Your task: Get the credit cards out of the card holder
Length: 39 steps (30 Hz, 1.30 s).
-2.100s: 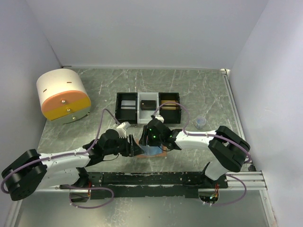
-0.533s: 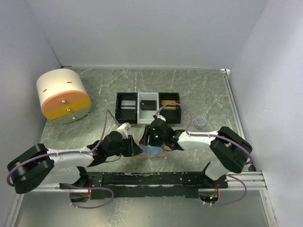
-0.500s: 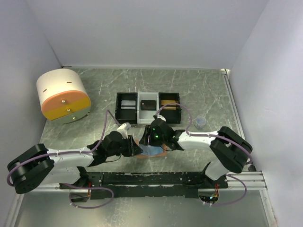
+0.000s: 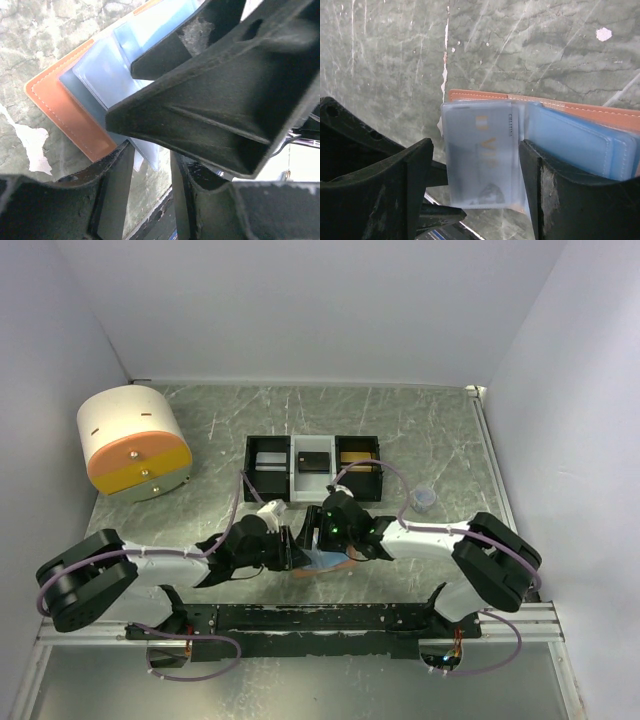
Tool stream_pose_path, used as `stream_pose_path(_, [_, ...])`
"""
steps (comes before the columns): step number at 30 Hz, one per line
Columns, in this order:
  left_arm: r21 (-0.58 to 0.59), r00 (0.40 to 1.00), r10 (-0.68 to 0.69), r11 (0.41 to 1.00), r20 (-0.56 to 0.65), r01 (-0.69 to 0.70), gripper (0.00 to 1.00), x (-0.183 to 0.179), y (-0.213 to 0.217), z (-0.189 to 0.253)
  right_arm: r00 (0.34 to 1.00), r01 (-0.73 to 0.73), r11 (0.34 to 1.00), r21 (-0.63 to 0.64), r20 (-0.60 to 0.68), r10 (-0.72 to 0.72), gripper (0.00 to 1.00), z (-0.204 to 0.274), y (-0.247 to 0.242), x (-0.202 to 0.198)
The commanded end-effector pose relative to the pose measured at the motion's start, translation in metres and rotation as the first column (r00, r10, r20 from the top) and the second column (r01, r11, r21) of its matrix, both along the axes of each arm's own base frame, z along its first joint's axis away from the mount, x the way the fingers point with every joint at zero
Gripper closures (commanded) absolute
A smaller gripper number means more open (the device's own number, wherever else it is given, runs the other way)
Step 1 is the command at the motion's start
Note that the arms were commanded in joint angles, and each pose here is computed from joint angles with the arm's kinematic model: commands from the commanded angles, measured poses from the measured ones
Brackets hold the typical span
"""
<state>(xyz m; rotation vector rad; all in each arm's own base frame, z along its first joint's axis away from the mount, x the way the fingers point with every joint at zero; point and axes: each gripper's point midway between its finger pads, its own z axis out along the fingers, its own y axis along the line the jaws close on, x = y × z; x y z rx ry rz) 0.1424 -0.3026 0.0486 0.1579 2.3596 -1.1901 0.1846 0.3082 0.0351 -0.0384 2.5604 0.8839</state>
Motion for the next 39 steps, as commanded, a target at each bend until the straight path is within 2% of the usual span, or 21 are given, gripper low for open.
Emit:
stream_pose_path(1, [-0.090,0.998,-0.003,0.996,0.056,0.008,0.54,0.012,-0.022,0.027,0.999,-0.017,1.000,-0.004,-0.046,0.017,0.29,-0.004,-0.005,-0.014])
stream_pose_path(11, [-0.116,0.993,-0.012,0.993,0.115,0.026,0.55,0.015,-0.030,0.047,1.000,-0.012,1.000,0.016,-0.006,0.012,0.25,0.018,-0.004,-0.009])
stream_pose_path(16, [-0.117,0.989,-0.049,0.991,0.141,0.066,0.49,0.015,-0.038,0.055,1.000,0.031,0.996,-0.085,0.006,-0.030,0.20,0.015,-0.018,-0.001])
stream_pose_path(20, [-0.117,0.988,-0.085,0.988,0.131,0.101,0.47,0.012,-0.046,0.052,0.999,0.036,0.996,-0.081,0.013,-0.035,0.20,0.018,-0.020,-0.001])
stream_pose_path(22, [-0.121,0.986,-0.099,0.986,0.132,0.115,0.46,0.011,-0.050,0.052,0.999,0.044,0.996,-0.079,0.019,-0.042,0.23,0.020,-0.021,0.000])
stream_pose_path(25, [-0.113,0.984,-0.109,0.986,0.140,0.125,0.44,0.009,-0.056,0.053,0.998,0.060,0.993,-0.105,0.034,-0.056,0.36,0.022,-0.027,0.002])
stream_pose_path(28, [-0.093,0.983,-0.113,0.988,0.143,0.127,0.44,0.010,-0.060,0.052,0.997,0.064,0.988,-0.139,0.039,-0.059,0.45,0.020,-0.033,0.002])
stream_pose_path(37, [-0.075,0.985,-0.107,0.990,0.133,0.118,0.43,0.008,-0.060,0.046,0.995,0.086,0.982,-0.171,0.067,-0.076,0.64,0.020,-0.047,0.002])
stream_pose_path(39, [-0.070,0.985,-0.107,0.991,0.132,0.117,0.43,0.008,-0.060,0.044,0.994,0.090,0.979,-0.180,0.070,-0.079,0.64,0.019,-0.049,0.002])
